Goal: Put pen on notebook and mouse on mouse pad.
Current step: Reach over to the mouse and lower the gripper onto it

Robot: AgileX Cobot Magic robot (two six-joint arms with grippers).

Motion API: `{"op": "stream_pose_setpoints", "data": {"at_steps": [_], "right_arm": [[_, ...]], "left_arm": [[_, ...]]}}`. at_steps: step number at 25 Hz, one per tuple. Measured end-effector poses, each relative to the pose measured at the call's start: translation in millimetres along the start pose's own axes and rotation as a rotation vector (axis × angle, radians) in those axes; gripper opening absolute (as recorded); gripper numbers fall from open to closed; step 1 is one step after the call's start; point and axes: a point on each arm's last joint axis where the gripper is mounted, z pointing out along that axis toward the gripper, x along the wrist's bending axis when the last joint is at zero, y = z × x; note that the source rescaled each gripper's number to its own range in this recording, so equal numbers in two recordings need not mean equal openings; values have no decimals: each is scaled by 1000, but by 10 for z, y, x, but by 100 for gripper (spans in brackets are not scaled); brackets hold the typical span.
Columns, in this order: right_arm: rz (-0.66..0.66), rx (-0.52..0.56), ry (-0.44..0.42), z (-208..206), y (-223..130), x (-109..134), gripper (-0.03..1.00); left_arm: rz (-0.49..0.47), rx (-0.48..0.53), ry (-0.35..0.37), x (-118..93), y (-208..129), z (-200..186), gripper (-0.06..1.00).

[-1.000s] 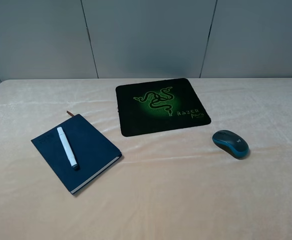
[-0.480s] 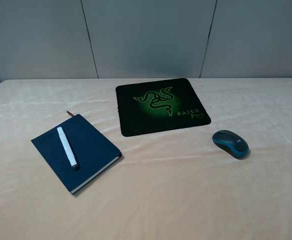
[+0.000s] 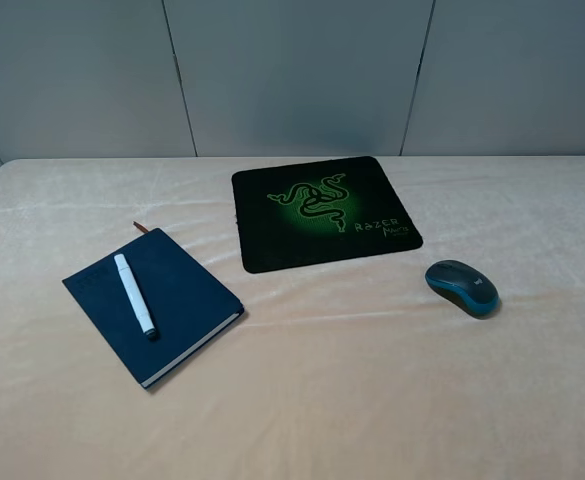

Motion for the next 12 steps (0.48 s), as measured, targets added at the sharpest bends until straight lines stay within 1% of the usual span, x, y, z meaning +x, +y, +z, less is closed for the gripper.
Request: {"op": "stream_pose_setpoints", "data": {"at_steps": [12], "right_arm": [[0, 0, 0, 0, 0, 0, 100]], "left_arm": [[0, 0, 0, 0, 0, 0, 100]]}}
